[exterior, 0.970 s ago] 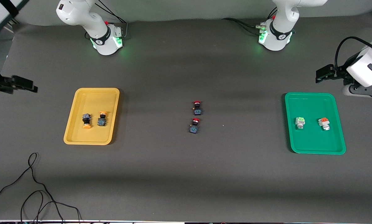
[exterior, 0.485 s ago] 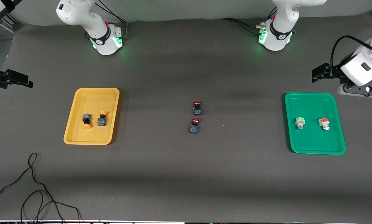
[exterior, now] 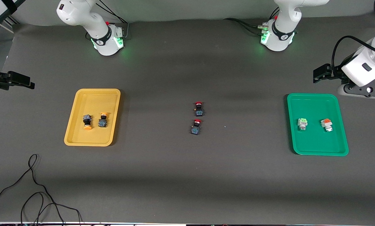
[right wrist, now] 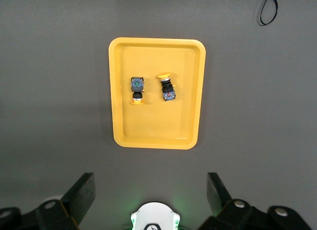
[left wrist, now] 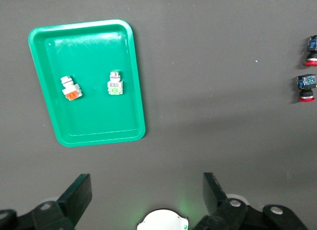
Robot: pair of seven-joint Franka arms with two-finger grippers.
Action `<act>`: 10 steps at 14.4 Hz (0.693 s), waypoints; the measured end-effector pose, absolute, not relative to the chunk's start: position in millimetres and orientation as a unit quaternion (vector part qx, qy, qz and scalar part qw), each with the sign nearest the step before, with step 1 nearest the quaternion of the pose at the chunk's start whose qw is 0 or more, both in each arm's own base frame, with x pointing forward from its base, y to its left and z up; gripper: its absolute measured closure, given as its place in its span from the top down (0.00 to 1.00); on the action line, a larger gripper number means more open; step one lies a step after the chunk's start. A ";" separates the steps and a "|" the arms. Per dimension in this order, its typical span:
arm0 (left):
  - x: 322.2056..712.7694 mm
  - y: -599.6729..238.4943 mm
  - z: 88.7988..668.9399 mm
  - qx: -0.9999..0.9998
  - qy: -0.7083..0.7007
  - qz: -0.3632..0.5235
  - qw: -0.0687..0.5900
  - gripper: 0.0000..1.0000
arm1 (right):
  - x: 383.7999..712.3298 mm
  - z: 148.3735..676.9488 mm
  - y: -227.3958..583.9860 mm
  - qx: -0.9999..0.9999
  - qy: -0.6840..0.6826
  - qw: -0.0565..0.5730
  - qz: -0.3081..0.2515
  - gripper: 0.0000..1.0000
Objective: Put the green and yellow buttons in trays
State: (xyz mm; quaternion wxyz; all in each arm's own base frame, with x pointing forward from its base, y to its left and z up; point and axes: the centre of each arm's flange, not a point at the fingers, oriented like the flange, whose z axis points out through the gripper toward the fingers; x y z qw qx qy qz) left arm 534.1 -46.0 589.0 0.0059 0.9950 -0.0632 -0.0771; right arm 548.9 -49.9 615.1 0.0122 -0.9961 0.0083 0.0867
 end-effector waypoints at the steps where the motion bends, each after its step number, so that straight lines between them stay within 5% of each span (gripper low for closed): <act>1: 534.2 -44.5 589.0 0.995 -0.062 -0.077 0.006 1.00 | 550.3 612.8 -50.9 -0.996 0.009 0.013 0.089 1.00; 10: 534.3 -43.1 589.0 0.995 -0.061 -0.077 0.006 1.00 | 590.1 615.9 -57.2 -0.994 0.018 0.013 0.107 1.00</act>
